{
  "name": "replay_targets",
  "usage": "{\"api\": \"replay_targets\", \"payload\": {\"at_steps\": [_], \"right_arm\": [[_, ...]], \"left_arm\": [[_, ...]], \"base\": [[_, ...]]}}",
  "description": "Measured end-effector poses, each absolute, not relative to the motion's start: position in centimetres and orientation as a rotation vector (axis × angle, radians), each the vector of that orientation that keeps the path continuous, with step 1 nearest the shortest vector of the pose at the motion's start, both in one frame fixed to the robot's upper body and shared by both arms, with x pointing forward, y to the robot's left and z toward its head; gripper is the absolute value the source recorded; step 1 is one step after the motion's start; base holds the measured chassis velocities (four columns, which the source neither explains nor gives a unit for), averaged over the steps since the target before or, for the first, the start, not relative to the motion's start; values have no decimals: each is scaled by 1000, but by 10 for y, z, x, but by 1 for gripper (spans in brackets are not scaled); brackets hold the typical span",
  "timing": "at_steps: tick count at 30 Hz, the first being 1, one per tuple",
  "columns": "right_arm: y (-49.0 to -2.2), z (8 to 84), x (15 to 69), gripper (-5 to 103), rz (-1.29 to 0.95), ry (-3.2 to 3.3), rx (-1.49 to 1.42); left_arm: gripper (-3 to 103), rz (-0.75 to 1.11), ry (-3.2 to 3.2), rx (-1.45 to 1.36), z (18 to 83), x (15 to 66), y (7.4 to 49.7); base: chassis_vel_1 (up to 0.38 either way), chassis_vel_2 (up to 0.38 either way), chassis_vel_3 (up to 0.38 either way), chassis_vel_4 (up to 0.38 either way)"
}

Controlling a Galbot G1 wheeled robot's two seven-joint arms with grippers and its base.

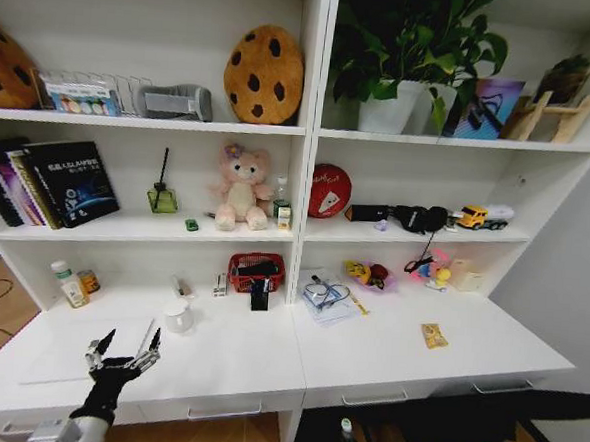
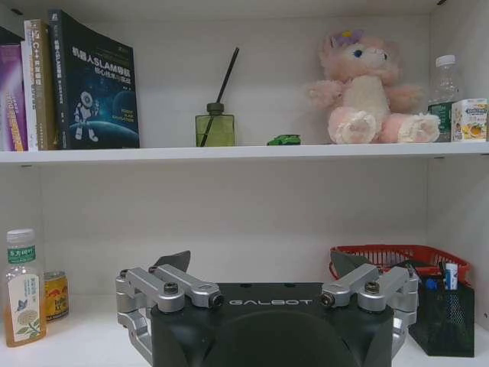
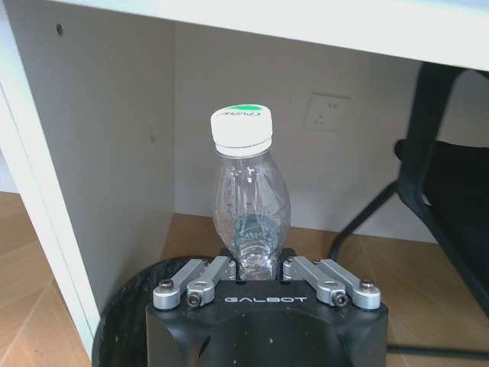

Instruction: Organize the objects on the table.

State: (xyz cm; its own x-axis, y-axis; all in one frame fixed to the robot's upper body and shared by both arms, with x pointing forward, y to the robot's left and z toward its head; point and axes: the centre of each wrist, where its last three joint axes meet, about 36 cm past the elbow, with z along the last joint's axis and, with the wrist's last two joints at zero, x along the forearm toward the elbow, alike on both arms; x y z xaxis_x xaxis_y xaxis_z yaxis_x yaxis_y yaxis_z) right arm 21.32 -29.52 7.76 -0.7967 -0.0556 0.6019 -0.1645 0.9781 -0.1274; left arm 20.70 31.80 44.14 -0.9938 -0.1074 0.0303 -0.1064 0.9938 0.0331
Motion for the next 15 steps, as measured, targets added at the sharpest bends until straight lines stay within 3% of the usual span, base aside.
{"api": "replay_targets", "payload": {"at_steps": [11,13,15], "right_arm": [[-284,71,230,19,181,-2470,204],[-279,69,230,35,167,-2463,205],[-276,67,232,39,161,-2460,199]], "left_arm": [[100,-49,-3105,166,441,207,318],[100,-49,-3105,166,441,207,318],[100,-49,-3105,166,441,207,318]], "base": [[0,0,0,0],[0,0,0,0],[0,0,0,0]]}}
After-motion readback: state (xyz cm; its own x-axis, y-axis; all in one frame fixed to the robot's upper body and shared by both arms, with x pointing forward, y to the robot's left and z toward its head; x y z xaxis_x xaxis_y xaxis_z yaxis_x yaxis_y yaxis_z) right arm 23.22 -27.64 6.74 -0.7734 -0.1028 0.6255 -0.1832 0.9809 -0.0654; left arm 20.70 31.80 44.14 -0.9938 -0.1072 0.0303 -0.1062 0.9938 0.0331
